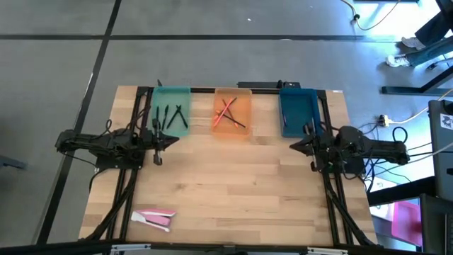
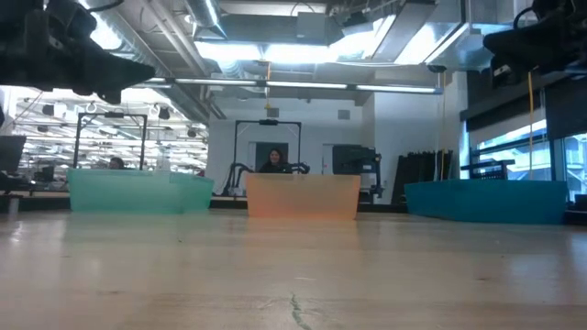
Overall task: Sort crayons/erasers/pens/pencils in bins
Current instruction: Return to Home Position
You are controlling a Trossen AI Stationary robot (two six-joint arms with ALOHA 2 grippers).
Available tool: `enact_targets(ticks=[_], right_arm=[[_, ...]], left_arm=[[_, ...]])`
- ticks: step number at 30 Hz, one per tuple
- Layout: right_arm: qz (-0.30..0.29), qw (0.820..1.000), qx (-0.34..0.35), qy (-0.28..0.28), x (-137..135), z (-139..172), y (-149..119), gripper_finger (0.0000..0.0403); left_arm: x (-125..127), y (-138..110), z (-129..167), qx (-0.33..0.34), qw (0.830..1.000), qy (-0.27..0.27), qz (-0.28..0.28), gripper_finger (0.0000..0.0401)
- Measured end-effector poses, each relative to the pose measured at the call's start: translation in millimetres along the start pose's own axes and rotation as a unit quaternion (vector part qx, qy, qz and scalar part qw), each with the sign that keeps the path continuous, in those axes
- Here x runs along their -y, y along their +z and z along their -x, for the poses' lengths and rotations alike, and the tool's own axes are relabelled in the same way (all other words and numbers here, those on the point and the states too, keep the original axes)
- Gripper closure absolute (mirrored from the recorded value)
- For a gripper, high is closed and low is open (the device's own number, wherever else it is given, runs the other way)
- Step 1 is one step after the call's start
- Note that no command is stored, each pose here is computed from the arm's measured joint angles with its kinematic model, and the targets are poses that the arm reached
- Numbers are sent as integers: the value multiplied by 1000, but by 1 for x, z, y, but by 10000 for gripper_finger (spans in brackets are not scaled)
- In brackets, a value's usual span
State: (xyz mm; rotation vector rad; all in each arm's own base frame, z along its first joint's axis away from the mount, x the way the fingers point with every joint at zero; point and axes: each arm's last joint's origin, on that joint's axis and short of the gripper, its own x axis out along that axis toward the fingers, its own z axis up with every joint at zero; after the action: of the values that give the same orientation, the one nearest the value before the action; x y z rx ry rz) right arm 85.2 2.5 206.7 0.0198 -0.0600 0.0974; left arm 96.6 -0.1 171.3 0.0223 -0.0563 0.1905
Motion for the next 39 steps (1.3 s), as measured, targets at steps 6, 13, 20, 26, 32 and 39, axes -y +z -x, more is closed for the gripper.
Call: enact_targets(ticks=[6, 13, 20, 26, 32, 39], right_arm=[[15, 1000, 4, 17, 0, -6, -20, 393], [69, 997, 5, 43, -1, -10, -35, 393], [122, 992, 6, 39, 0, -10, -36, 393], [118, 991, -16, -56, 5, -10, -38, 393], [118, 990, -27, -74, 6, -10, -39, 393], [118, 990, -27, -74, 6, -10, -39, 393]], left_arm=[[0, 0, 0, -2, 1000, 0, -2, 401], [0, 0, 0, -2, 1000, 2, 17, 401], [0, 0, 0, -3, 1000, 1, 3, 401], [0, 0, 0, -3, 1000, 1, -2, 401], [0, 0, 0, -3, 1000, 1, -2, 401], [0, 0, 0, -3, 1000, 1, -2, 401]])
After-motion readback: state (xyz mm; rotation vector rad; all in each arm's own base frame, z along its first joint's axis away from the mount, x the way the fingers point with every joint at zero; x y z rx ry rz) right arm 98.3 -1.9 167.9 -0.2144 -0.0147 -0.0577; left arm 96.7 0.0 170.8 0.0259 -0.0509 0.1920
